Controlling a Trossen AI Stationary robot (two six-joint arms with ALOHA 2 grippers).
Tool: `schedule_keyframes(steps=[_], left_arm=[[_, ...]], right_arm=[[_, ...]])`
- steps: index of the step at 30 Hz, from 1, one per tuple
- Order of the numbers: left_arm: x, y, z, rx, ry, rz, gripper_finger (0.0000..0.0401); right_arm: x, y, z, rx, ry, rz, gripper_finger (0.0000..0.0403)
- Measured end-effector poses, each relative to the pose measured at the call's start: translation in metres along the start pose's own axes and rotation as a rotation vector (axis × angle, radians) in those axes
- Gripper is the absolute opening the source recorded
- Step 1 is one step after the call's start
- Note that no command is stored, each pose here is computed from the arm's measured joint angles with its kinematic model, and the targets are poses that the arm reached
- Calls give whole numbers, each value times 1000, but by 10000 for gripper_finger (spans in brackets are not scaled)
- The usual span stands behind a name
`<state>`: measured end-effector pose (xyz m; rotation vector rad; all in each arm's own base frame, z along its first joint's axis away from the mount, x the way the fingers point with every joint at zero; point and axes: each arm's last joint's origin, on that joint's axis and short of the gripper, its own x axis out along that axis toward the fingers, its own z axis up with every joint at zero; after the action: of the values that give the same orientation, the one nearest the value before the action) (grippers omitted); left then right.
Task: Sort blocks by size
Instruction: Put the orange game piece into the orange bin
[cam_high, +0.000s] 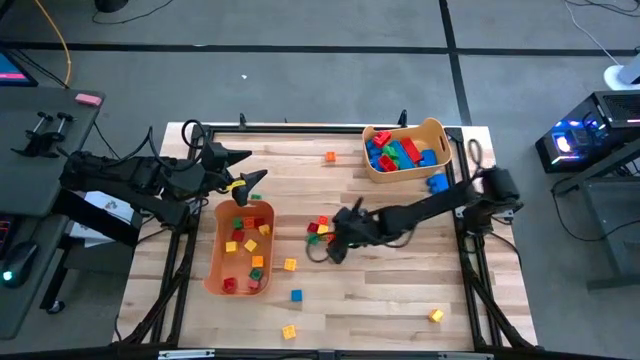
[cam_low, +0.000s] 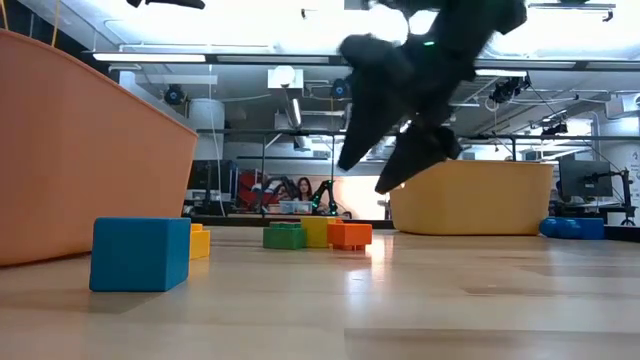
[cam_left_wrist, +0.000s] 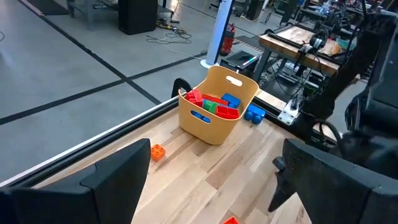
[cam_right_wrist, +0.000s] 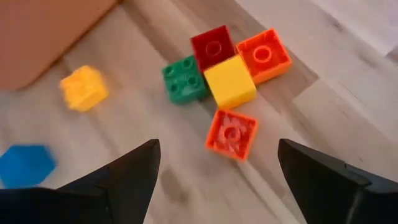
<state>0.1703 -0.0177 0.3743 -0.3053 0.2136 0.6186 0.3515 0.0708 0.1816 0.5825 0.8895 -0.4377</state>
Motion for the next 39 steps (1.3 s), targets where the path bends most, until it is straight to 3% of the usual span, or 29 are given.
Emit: schedule_keyframes(steps=[9, 21, 33, 39], left_arm=[[0, 0, -1, 8, 8, -3, 351], [0, 0, -1, 8, 10, -6, 351], [0, 0, -1, 4, 9, -6, 351], [0, 0, -1, -5, 9, -6, 351]], right_arm=[[33, 25, 13, -48, 125, -235, 320], [53, 22, 15, 68, 166, -283, 315], [56, 20, 18, 37, 188, -262, 216], [64, 19, 14, 38, 223, -258, 197]])
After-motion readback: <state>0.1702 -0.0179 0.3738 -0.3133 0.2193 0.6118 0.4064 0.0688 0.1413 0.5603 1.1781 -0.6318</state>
